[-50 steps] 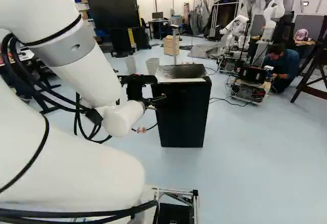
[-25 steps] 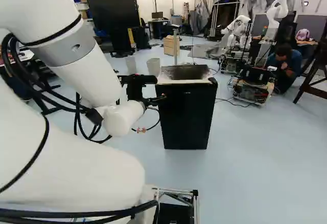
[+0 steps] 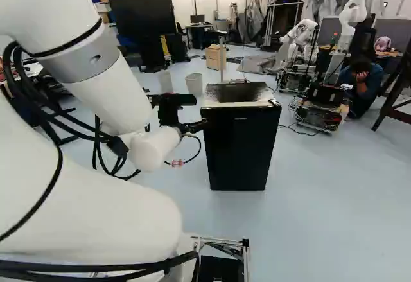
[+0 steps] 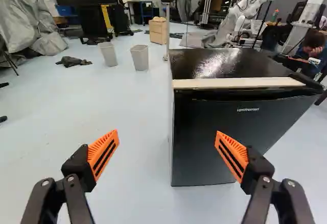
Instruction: Grab a drink from the fridge
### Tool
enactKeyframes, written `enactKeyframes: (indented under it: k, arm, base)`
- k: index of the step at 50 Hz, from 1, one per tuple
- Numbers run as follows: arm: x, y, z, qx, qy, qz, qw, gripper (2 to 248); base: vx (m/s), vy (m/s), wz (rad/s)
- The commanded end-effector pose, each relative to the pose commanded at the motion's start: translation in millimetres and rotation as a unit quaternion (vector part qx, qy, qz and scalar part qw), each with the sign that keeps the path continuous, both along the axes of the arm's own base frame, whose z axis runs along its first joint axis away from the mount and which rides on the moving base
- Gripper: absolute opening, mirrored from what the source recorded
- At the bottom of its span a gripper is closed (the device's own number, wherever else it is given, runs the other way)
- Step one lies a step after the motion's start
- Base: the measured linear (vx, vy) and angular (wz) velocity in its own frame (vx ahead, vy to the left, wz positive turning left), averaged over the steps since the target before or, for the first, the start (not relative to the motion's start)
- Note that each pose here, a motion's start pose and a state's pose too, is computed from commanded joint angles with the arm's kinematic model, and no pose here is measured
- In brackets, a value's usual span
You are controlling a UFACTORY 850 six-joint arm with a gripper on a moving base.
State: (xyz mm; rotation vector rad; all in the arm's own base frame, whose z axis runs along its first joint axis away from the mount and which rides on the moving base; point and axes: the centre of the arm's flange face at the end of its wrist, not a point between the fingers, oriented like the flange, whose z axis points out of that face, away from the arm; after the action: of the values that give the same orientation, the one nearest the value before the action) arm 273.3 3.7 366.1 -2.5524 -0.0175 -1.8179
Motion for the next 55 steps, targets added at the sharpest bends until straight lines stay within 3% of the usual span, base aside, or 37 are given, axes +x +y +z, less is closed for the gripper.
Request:
enactKeyframes:
  k: [26,55]
  arm:
    - [4.4,7.7,0.7,0.006,0.001,0.003,1.0000,247]
    - [37.0,29.2,6.9,0.038,-0.008,-0.034,0.9987,247]
  base:
    - [0.000,0.000,0.000]
    - [0.000,0.000,0.000]
